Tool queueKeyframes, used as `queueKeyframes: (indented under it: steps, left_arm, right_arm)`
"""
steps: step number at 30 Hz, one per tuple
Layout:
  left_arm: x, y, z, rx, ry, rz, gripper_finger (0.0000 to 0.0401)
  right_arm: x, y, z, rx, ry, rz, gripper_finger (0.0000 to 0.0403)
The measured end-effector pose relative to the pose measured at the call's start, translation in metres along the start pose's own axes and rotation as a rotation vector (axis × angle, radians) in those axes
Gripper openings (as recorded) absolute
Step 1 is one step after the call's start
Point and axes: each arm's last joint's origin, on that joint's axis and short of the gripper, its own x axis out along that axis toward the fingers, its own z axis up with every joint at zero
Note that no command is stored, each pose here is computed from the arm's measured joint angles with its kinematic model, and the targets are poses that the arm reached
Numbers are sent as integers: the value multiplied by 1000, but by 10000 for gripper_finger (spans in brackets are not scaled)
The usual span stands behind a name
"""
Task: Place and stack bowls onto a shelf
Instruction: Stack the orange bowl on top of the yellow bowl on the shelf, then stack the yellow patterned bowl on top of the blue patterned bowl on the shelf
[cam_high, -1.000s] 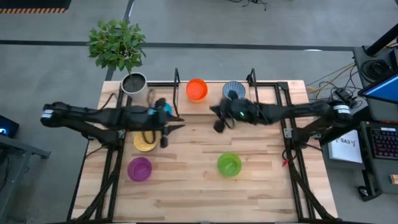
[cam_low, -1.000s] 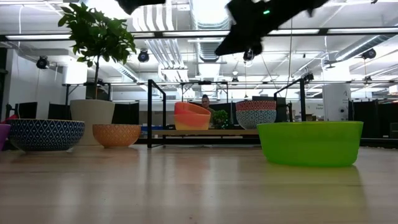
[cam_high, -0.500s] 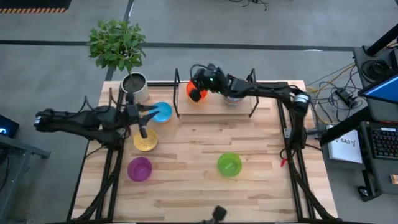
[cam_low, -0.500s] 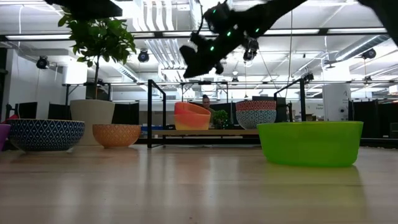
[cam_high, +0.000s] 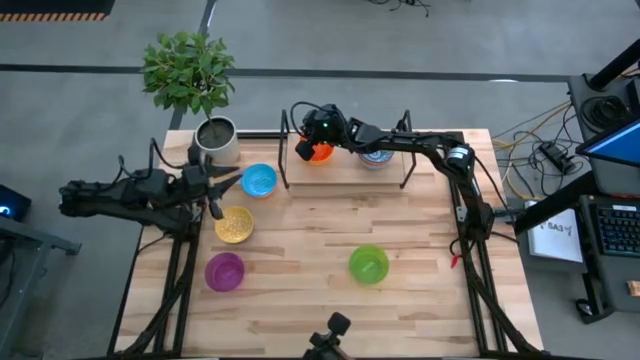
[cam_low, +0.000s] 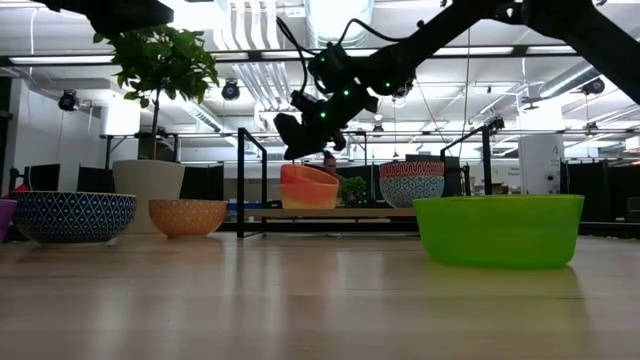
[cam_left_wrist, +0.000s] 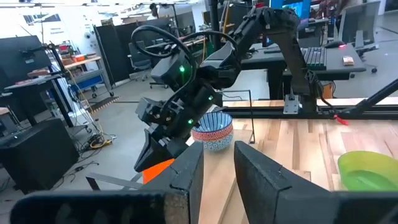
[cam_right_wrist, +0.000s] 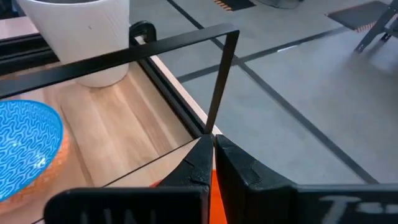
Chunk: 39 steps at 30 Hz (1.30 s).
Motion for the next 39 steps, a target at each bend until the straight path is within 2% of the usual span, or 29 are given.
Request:
queueKeyframes:
  steps: [18,29,33,39]
  left_arm:
    - [-1,1,0,-10,-3,0,73]
    - [-1,0,0,-6,2,-1,73]
    - [-1,0,-1,-5,8,-2,73]
    - [-1,0,-1,-12,7,-2,73]
  right_arm:
    - [2,-1,-13,11,56,-1,9]
    - [2,-2,-9,15,24,-4,9]
    - [-13,11,2,-17,17,19,9]
    - [-68,54,24,-98,-53,127,9]
